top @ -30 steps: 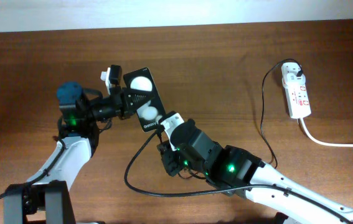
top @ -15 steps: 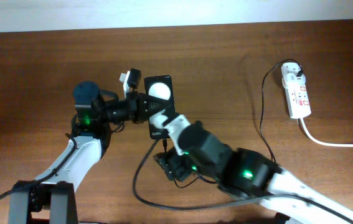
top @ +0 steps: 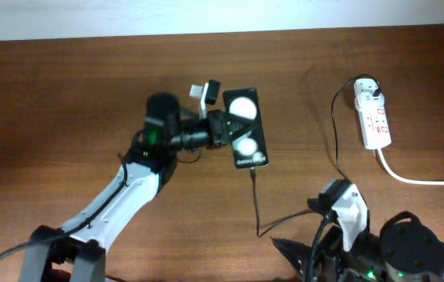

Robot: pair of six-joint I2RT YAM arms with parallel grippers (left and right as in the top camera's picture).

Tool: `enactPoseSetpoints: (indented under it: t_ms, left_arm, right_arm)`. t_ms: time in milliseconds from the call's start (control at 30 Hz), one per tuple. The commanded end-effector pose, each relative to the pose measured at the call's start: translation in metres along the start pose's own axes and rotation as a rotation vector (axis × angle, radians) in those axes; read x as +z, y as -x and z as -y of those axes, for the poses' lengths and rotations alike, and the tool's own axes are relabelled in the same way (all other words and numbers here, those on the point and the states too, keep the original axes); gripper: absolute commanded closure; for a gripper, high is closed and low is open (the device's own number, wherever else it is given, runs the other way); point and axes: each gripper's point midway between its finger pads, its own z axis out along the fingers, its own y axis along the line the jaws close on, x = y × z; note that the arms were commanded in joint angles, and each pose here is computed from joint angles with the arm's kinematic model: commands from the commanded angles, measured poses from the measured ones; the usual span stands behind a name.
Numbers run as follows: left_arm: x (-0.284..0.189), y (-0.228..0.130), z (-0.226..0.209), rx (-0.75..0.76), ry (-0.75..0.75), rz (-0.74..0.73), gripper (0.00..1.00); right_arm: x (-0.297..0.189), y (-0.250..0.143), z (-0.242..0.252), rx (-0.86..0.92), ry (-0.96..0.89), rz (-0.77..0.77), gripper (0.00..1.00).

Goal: Plug charger to phone and switch on socket
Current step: 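Lower the connected phone flat onto the table with the left gripper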

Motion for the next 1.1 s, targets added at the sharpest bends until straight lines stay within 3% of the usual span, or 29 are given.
enactPoseSetpoints:
  t_ms: [0, 67, 200, 400, 700, 1000, 1067]
  left_arm:
    - [0.0, 0.036, 0.004, 0.22, 0.206, 0.076, 1.0]
    - [-0.001, 0.041, -0.005, 0.242, 0.295, 0.049, 1.0]
    - [0.016, 0.048, -0.027, 0.212, 0.306, -0.003, 1.0]
    - [0.055, 0.048, -0.103, 0.138, 0.311, -0.126, 1.0]
    - [0.067, 0.02, -0.205, -0.016, 0.44, -0.194, 0.95]
    - [0.049, 0.008, -0.242, -0.088, 0.627, -0.195, 0.7]
    - [0.041, 0.003, -0.25, -0.11, 0.683, -0.202, 0.53]
  right_arm:
    - [-0.002, -0.006, 0.005, -0.005, -0.023, -0.022, 0.01]
    - [-0.002, -0.008, 0.006, -0.005, -0.027, -0.032, 0.01]
    - [-0.002, -0.011, 0.007, -0.005, -0.032, -0.045, 0.01]
    - [-0.002, -0.012, 0.007, -0.005, -0.032, -0.046, 0.01]
    - [-0.002, -0.012, 0.007, -0.005, -0.032, -0.046, 0.01]
    - [-0.002, -0.012, 0.007, -0.005, -0.032, -0.046, 0.01]
    - [-0.002, -0.012, 0.007, -0.005, -0.032, -0.046, 0.01]
